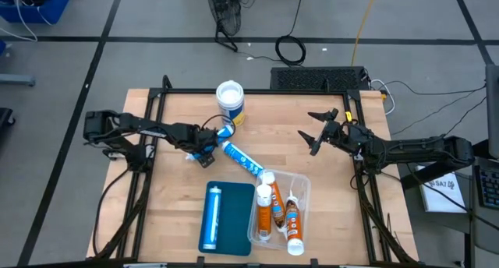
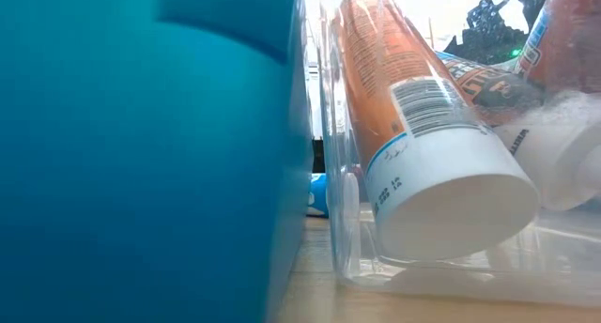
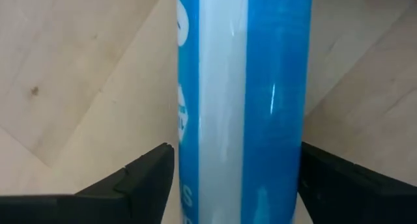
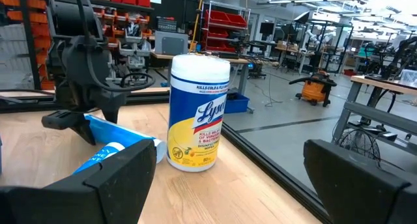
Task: Pick & place silicon tubes, Sealant and Lysol wipes
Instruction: Put the left blue sealant into the blue bin
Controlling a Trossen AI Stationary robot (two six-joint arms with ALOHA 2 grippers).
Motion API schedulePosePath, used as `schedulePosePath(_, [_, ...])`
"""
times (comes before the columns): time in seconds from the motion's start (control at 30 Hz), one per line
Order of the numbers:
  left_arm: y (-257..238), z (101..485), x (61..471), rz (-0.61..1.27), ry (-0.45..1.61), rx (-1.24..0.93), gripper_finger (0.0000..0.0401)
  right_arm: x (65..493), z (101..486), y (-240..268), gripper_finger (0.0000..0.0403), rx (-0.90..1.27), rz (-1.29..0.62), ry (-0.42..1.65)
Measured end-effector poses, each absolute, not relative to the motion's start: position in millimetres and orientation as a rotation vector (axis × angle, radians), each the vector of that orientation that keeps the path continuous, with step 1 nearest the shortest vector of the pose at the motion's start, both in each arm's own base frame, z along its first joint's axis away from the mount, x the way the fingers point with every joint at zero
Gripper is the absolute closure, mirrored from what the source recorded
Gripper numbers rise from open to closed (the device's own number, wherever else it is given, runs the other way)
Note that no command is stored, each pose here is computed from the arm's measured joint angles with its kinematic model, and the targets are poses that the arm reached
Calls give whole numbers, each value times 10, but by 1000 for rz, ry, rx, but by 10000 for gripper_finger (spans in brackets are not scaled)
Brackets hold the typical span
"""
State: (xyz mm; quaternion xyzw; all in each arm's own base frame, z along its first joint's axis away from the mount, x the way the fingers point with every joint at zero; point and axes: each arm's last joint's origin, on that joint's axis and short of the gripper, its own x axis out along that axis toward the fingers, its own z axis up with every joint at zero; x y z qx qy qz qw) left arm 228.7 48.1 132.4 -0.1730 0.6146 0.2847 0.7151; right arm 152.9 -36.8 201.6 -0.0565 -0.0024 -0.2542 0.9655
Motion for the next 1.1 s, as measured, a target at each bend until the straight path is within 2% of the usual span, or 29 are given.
schedulePosePath(0.4, [471,1329,2359,609,1288,-357,165,1529,2016,-368,39,-114,-514,-5])
schedulePosePath(0.77, [480,1329,2378,618,1265,-342,141,1529,2016,-368,39,-114,-514,-5])
schedulePosePath(1.1, [479,1328,2376,618,1267,-342,170,1529,2016,-368,39,-114,-514,-5])
